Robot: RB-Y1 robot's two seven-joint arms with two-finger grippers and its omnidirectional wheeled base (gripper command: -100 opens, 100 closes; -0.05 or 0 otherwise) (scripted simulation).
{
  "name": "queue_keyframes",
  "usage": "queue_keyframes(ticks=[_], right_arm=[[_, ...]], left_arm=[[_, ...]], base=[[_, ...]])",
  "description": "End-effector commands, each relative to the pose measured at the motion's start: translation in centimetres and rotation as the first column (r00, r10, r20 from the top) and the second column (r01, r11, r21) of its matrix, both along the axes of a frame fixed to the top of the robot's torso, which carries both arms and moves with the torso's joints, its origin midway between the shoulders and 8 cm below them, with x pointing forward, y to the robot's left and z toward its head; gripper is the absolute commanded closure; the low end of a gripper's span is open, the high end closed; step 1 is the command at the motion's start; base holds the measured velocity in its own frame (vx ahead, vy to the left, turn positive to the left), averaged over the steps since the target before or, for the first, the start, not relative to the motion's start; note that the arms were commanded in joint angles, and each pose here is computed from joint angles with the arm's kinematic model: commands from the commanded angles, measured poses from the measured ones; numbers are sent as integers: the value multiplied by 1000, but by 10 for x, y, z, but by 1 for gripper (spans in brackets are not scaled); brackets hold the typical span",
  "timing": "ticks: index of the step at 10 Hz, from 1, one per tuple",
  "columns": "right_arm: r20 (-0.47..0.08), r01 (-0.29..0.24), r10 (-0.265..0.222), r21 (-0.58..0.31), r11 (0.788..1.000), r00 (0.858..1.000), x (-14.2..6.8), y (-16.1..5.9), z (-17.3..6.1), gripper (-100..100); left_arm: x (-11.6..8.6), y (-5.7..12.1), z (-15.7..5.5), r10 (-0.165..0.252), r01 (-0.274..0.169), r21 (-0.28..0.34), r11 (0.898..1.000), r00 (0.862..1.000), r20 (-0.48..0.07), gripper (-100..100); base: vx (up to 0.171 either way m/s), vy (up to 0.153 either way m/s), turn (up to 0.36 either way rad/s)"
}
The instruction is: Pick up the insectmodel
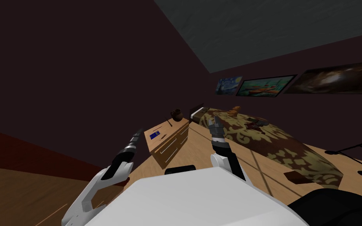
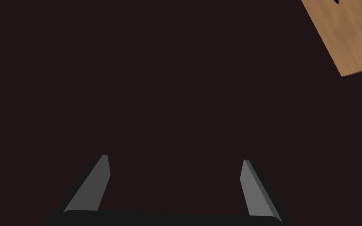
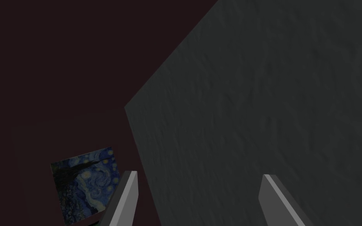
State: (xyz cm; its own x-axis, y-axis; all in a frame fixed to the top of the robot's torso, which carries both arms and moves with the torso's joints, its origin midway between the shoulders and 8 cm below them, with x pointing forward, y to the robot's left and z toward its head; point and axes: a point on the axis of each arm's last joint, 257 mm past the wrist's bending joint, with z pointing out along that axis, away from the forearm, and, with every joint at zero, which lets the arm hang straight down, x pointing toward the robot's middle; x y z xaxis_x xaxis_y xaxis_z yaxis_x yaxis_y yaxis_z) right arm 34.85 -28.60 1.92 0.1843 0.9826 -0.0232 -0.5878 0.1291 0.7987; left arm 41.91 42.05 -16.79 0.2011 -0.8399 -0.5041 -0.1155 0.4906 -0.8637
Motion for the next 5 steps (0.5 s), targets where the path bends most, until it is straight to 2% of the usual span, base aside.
queue_keyframes(ticks=[1,2,3,4,5], right_arm=[[0,0,0,0,1000,1000,0,0,0,0],[0,0,0,0,1000,1000,0,0,0,0],[0,0,0,0,1000,1000,0,0,0,0],[0,0,0,0,1000,1000,0,0,0,0],[0,0,0,0,1000,1000,0,0,0,0]], left_arm=[[-3,9,-11,27,-27,-1,1000,999,-46,-100],[-6,27,-20,60,-60,7,998,995,-82,-100],[-7,30,-28,72,-72,2,997,991,-111,-100],[-11,49,-37,106,-106,7,994,983,-147,-100],[-12,51,-43,115,-116,3,993,979,-169,-100]], base=[[28,-44,31],[31,-50,41],[32,-45,36],[39,-52,65],[36,-49,34]])
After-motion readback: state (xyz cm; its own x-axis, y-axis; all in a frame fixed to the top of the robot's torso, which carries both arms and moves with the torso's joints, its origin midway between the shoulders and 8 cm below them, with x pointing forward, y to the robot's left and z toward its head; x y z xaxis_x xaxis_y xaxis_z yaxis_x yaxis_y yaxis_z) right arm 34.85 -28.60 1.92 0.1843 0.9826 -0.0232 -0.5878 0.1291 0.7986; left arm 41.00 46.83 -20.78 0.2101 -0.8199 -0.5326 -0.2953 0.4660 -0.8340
